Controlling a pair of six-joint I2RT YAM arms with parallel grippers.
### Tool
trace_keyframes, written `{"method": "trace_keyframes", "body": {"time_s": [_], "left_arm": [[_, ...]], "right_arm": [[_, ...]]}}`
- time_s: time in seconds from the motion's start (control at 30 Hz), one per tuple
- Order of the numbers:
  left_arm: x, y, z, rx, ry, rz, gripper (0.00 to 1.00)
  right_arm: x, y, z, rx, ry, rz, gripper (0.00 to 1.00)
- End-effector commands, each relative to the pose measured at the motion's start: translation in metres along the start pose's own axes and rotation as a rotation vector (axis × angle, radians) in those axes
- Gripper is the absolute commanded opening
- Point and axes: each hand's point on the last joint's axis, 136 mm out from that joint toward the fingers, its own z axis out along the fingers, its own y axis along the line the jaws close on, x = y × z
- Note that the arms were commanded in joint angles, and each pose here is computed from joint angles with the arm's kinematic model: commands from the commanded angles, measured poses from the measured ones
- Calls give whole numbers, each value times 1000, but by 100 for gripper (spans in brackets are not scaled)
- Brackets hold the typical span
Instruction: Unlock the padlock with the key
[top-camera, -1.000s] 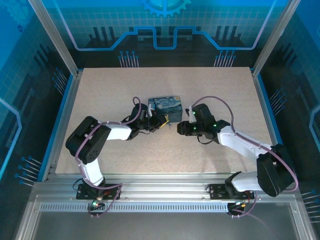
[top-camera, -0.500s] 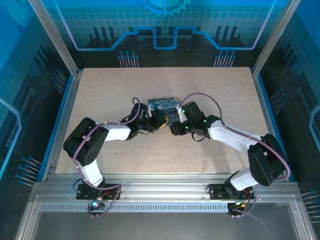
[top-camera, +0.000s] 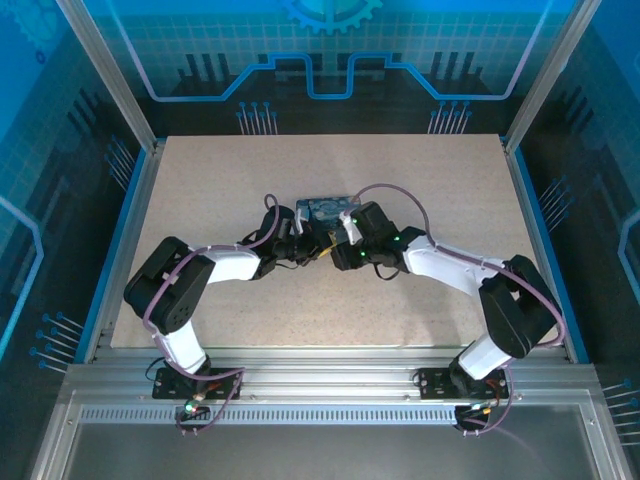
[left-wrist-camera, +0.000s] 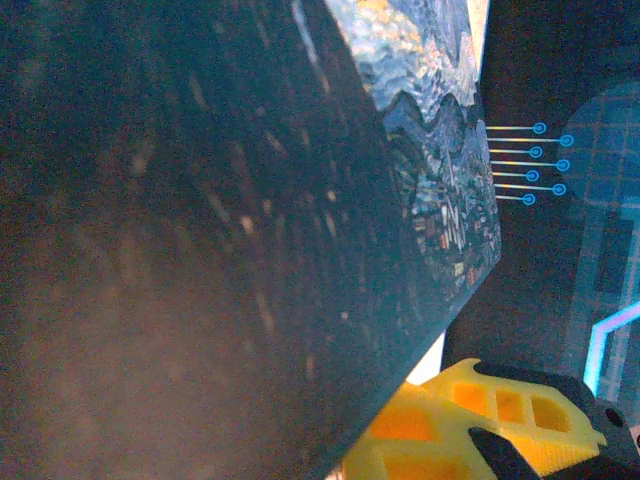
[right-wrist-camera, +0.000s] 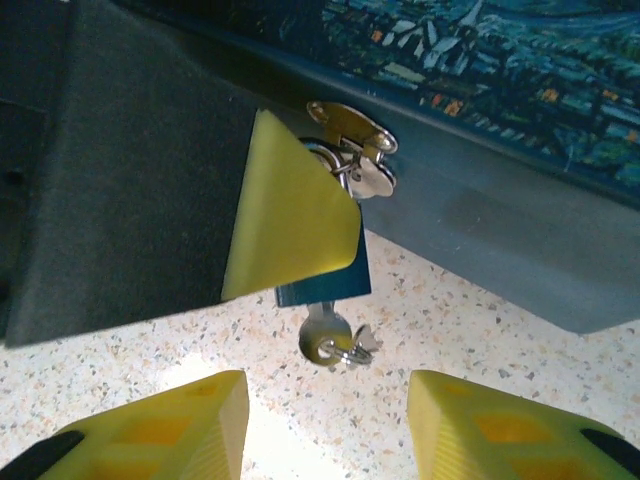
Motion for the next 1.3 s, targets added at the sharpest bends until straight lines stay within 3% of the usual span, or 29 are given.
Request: {"method": "trace_keyframes", "body": {"time_s": [0.0,0.63,1.07,1.13,1.27], "left_arm": [[-5,-33,-8,80,2,64,0],[-9,-35,-11,94,-4,59,0],[-9,-36,-12,100,-4,59,0],[-9,-35,-12,100,-6,59,0],[-8,-34,-12,98,-3,57,0]], "right_arm": [[-17,7,3,0,-41,-44,47],[-16,8,18,7,-27,-78,44],[-16,9,22,9,-19,-84,36],[-15,9,21,10,-22,-85,32],[-15,12,20,-6,-23,-97,6]]}}
